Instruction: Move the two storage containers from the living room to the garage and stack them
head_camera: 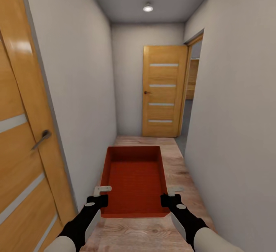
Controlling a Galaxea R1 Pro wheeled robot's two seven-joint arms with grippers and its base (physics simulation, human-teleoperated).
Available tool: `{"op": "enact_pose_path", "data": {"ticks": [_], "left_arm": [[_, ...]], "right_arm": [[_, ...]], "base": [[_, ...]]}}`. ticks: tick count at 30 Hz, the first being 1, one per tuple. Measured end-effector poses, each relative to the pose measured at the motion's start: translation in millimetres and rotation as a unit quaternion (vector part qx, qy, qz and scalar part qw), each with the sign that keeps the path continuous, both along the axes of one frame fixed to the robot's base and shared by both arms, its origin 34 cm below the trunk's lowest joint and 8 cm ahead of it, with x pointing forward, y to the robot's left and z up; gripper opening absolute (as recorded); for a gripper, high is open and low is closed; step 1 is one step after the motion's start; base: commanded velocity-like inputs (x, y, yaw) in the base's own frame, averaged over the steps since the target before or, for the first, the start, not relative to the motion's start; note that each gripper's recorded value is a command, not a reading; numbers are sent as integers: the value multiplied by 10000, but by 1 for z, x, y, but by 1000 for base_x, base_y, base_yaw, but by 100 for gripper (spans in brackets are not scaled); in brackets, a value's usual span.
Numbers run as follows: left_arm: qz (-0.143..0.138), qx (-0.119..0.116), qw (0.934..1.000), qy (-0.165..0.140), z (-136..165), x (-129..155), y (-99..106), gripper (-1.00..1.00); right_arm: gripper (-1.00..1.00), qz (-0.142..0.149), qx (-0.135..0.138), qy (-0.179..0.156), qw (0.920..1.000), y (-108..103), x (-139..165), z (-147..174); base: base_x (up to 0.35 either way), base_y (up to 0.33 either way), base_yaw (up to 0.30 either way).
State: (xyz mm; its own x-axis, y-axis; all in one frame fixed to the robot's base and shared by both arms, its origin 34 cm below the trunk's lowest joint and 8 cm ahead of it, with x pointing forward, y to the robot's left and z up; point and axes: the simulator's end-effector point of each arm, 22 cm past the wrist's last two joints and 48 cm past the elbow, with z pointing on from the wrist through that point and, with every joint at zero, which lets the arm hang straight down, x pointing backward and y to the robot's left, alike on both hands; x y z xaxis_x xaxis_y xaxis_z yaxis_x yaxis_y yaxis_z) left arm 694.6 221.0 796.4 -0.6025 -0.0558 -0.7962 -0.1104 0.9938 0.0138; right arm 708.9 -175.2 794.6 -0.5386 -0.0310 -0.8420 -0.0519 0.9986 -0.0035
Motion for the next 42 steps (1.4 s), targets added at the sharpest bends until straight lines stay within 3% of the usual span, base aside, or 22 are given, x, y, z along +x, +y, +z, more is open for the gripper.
{"op": "enact_pose_path", "data": {"ticks": [42], "left_arm": [[0, 0, 10000, 0, 0, 0, 0, -100]], "right_arm": [[-100, 0, 0, 0, 10000, 0, 0, 0]], "base": [[326, 0, 0]]}}
